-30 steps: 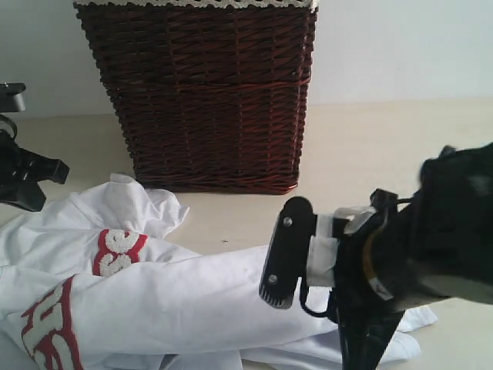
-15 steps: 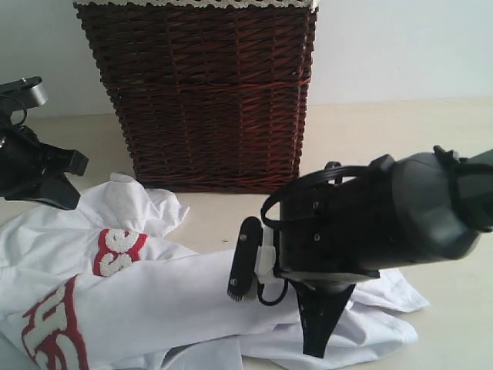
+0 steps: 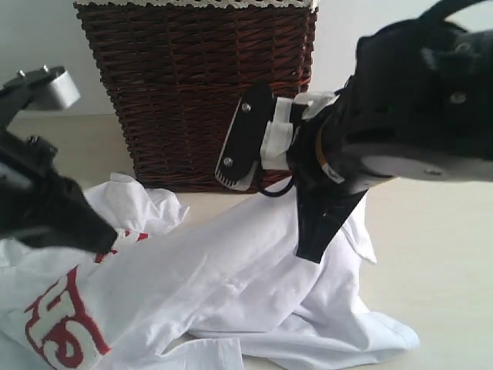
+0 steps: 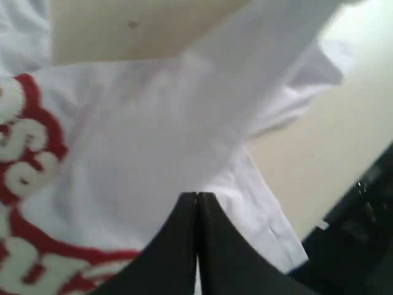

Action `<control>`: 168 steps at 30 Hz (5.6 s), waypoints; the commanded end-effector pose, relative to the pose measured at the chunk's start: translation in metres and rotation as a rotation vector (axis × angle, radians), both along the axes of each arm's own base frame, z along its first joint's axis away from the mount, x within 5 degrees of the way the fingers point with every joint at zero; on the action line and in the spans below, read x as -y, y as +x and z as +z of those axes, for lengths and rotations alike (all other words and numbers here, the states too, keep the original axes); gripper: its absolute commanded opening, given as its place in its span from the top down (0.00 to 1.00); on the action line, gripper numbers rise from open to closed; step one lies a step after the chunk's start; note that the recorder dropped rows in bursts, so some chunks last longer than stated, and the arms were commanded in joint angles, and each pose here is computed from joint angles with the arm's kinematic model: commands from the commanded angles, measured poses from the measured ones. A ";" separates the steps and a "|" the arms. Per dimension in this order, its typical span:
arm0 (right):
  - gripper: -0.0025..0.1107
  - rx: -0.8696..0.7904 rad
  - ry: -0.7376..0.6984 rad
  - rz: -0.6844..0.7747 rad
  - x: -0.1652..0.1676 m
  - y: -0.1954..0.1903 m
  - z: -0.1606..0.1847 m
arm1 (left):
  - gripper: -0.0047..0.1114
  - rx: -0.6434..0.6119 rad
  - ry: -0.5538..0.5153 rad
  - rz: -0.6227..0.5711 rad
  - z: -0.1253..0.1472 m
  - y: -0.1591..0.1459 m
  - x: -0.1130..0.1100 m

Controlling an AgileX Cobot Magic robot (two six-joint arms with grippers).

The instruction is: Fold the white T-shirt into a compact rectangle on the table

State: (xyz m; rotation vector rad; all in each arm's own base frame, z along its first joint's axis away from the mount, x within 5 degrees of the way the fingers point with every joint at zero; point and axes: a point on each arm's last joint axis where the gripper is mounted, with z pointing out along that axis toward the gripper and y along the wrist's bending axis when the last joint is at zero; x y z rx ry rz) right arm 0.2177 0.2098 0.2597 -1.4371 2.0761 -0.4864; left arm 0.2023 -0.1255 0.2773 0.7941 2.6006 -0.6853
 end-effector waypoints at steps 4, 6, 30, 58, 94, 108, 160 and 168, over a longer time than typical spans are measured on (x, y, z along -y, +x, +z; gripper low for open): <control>0.98 0.057 0.085 -0.005 0.002 -0.001 0.038 | 0.96 -0.070 -0.229 -0.195 -0.034 -0.099 0.022; 0.98 0.043 0.121 -0.002 -0.002 -0.001 0.045 | 0.96 -0.048 -0.325 -0.238 -0.039 -0.114 0.039; 0.98 -0.106 0.326 -0.079 -0.003 -0.006 0.084 | 0.96 0.475 -0.028 -0.224 -0.134 -0.090 0.199; 0.98 -0.100 0.606 0.056 0.003 -0.034 0.153 | 0.96 0.065 -0.006 -0.109 -0.138 -0.027 0.152; 0.98 -0.184 0.678 0.114 0.024 -0.066 0.173 | 0.96 0.237 0.036 -0.059 -0.155 0.082 0.164; 0.97 -0.401 0.241 -0.115 0.024 -0.049 0.078 | 0.96 -0.225 0.110 -0.523 -0.128 -0.076 0.110; 0.91 -0.493 0.300 -0.478 0.043 0.059 -0.031 | 0.96 -0.102 0.190 -0.257 -0.085 -0.141 0.046; 0.91 -0.480 0.358 -0.475 0.034 0.069 -0.007 | 0.96 -0.208 0.298 -0.233 -0.137 -0.131 0.060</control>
